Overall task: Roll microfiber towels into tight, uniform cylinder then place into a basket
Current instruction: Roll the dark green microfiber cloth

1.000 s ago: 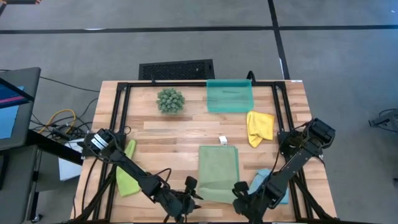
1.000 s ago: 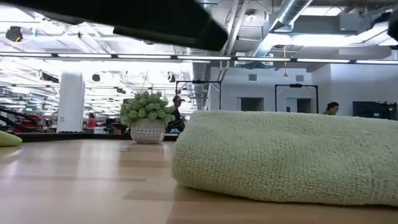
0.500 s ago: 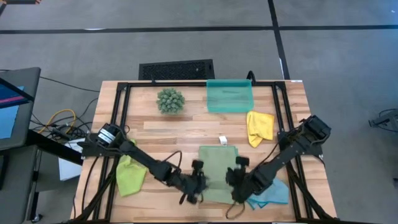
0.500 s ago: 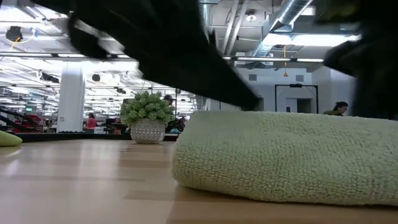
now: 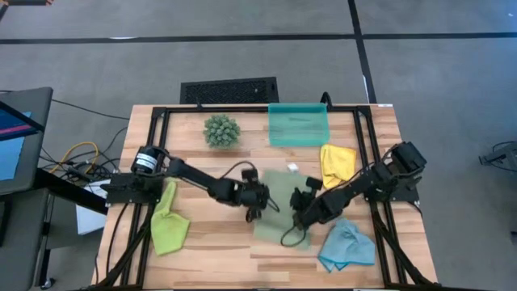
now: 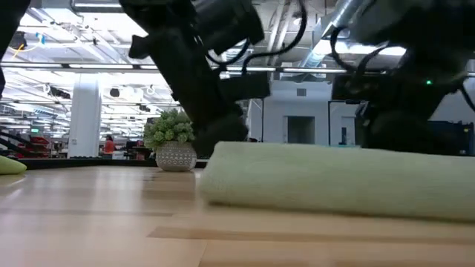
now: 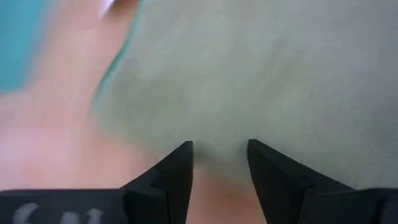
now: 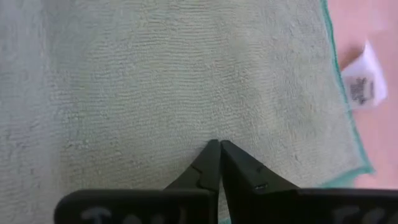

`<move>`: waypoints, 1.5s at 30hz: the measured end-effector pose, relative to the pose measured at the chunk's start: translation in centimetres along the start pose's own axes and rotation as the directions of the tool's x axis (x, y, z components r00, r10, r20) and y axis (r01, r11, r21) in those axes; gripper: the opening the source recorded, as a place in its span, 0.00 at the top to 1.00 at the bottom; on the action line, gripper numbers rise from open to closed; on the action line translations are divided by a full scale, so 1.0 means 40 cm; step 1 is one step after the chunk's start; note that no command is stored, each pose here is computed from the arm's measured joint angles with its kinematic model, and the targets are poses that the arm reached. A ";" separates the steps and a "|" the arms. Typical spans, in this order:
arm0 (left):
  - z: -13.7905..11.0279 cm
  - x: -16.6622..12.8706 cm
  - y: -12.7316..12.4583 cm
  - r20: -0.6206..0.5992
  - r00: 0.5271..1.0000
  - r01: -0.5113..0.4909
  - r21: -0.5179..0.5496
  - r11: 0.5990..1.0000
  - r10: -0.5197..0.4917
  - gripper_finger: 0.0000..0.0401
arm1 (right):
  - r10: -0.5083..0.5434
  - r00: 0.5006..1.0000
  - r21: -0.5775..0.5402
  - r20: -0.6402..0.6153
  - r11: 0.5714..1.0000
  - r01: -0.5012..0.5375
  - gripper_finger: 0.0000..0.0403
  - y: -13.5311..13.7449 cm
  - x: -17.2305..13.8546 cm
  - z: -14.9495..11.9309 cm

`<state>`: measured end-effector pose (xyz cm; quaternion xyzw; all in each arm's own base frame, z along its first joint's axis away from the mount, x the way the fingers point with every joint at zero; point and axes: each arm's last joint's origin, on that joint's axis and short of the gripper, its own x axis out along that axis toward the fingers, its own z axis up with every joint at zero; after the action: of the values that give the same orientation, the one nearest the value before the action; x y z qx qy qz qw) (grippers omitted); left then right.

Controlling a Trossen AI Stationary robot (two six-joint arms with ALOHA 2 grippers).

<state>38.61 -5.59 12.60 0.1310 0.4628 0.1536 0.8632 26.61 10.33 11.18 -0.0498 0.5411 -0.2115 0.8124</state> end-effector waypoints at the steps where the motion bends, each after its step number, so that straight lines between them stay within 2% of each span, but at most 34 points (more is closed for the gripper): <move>1: 0.001 0.006 0.018 -0.003 0.999 -0.038 0.016 0.999 0.038 0.64 | -0.032 0.999 -0.002 -0.001 0.999 0.032 0.92 -0.016 0.006 0.004; 4: 0.009 0.012 0.056 -0.002 0.998 -0.069 0.027 0.997 0.069 0.64 | -0.137 0.991 -0.030 -0.001 0.990 0.137 0.94 -0.063 0.020 0.016; 7: 0.017 -0.004 0.066 0.010 0.998 -0.067 0.035 0.997 0.067 0.64 | -0.177 0.983 -0.015 0.049 0.984 0.178 0.95 -0.102 -0.007 0.041; 10: 0.024 -0.043 0.056 0.025 0.999 -0.032 0.061 0.998 0.031 0.64 | -0.147 0.984 -0.005 0.099 0.989 0.149 0.95 -0.111 -0.049 0.048; 13: 0.030 -0.078 0.031 0.042 0.995 0.087 0.131 0.988 -0.093 0.64 | -0.062 0.983 0.004 0.170 0.998 0.063 0.94 -0.093 -0.098 0.051; 15: 0.029 -0.087 0.004 0.042 0.971 0.223 0.199 0.954 -0.236 0.64 | 0.013 0.982 0.004 0.188 1.000 -0.014 0.93 -0.072 -0.118 0.043; 17: 0.023 -0.092 -0.023 0.020 0.922 0.367 0.273 0.889 -0.387 0.64 | 0.107 0.966 0.016 0.235 0.993 -0.114 0.92 -0.037 -0.128 0.044; 19: 0.019 -0.094 -0.047 0.009 0.881 0.444 0.334 0.831 -0.474 0.64 | 0.182 0.954 -0.012 0.237 0.983 -0.185 0.89 -0.009 -0.131 0.029; 20: 0.015 -0.100 -0.057 0.001 0.875 0.452 0.355 0.818 -0.484 0.64 | 0.227 0.943 -0.022 0.241 0.973 -0.229 0.87 0.009 -0.129 0.028; 22: 0.023 -0.110 -0.073 0.042 0.875 0.432 0.379 0.818 -0.482 0.64 | 0.300 0.924 -0.047 0.236 0.954 -0.297 0.83 0.037 -0.129 0.022; 25: 0.035 -0.130 -0.091 0.101 0.867 0.405 0.429 0.807 -0.489 0.64 | 0.401 0.872 -0.055 0.281 0.914 -0.402 0.74 0.079 -0.130 0.031; 27: 0.042 -0.141 -0.104 0.137 0.855 0.396 0.450 0.800 -0.500 0.64 | 0.435 0.861 -0.081 0.264 0.899 -0.430 0.67 0.098 -0.110 0.028; 33: 0.032 -0.166 -0.140 0.115 0.848 0.421 0.447 0.790 -0.517 0.64 | 0.546 0.825 -0.206 0.144 0.832 -0.515 0.52 0.153 -0.065 0.023; 38: 0.039 -0.187 -0.163 0.146 0.844 0.411 0.441 0.798 -0.515 0.64 | 0.589 0.797 -0.298 0.135 0.791 -0.534 0.53 0.195 -0.098 0.015; 41: 0.055 -0.204 -0.180 0.218 0.814 0.410 0.444 0.797 -0.539 0.64 | 0.612 0.774 -0.351 0.163 0.769 -0.535 0.57 0.214 -0.133 0.014; 45: 0.070 -0.222 -0.203 0.299 0.746 0.433 0.460 0.775 -0.595 0.64 | 0.601 0.768 -0.377 0.223 0.779 -0.500 0.64 0.224 -0.174 0.005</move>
<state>37.46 -16.73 17.85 0.1825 0.2994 -0.2155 0.9114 27.13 21.19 14.44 -0.0425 0.4120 0.1338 0.9003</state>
